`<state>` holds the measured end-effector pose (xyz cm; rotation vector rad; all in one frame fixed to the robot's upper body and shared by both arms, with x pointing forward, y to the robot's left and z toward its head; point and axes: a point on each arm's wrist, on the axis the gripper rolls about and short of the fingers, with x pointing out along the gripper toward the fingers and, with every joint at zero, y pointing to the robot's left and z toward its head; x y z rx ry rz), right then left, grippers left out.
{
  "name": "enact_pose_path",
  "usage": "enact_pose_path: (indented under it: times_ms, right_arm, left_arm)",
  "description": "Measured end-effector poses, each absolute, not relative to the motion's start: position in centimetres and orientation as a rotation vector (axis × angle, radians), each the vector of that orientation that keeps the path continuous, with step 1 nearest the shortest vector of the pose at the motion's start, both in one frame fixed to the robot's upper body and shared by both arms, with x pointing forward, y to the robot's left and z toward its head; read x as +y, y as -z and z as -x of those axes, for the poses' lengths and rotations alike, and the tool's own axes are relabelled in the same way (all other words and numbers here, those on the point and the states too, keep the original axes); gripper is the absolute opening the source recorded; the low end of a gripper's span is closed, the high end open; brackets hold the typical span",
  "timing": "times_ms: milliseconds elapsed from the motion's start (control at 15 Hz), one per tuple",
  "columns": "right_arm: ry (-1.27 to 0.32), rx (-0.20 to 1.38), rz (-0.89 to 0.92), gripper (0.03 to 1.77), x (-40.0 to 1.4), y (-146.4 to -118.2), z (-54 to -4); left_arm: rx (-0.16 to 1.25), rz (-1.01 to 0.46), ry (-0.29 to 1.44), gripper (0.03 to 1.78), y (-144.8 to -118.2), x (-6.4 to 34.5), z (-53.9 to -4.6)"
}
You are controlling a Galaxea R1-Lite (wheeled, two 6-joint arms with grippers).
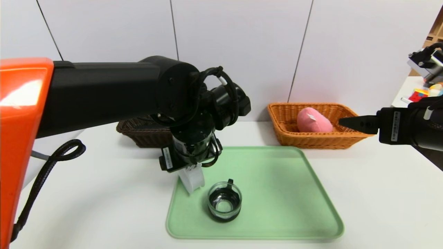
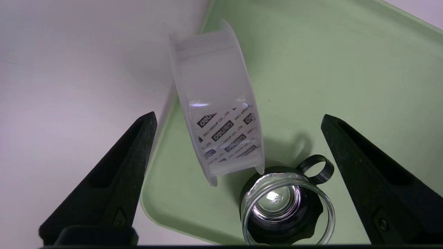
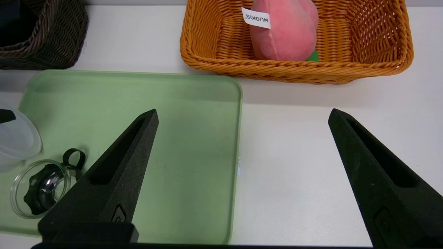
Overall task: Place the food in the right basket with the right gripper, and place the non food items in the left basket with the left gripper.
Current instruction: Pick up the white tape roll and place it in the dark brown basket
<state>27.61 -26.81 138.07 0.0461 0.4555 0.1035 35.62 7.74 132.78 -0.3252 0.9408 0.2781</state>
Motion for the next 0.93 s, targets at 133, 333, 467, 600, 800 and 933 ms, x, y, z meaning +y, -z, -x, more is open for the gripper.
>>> enact_pose_path:
  times_ms: [133,333,467,600,800,933]
  right_arm:
    - [-0.106,0.456,-0.047,1.69,-26.9,-138.0,-27.5]
    - [-0.110,0.454,-0.049,1.69,-26.9,-138.1,-27.4]
    - [-0.111,0.452,-0.048,1.69,-26.9,-138.1,-27.4]
    - [-0.112,0.453,-0.048,1.69,-26.9,-138.1,-27.3]
    - [-0.112,0.454,-0.048,1.69,-27.0,-138.0,-27.2]
    - [-0.114,0.458,-0.047,1.69,-27.0,-137.9,-27.1]
  left_arm:
    - [0.952,0.327,-0.285,1.69,-132.6,7.9,-35.8]
    - [0.963,0.331,-0.305,1.69,-132.3,8.1,-36.1]
    - [0.981,0.341,-0.310,1.69,-132.0,8.2,-36.4]
    - [0.988,0.347,-0.325,1.69,-131.6,8.3,-36.8]
    - [0.996,0.342,-0.348,1.69,-130.9,8.4,-37.5]
    - [1.001,0.335,-0.355,1.69,-130.5,8.4,-37.7]
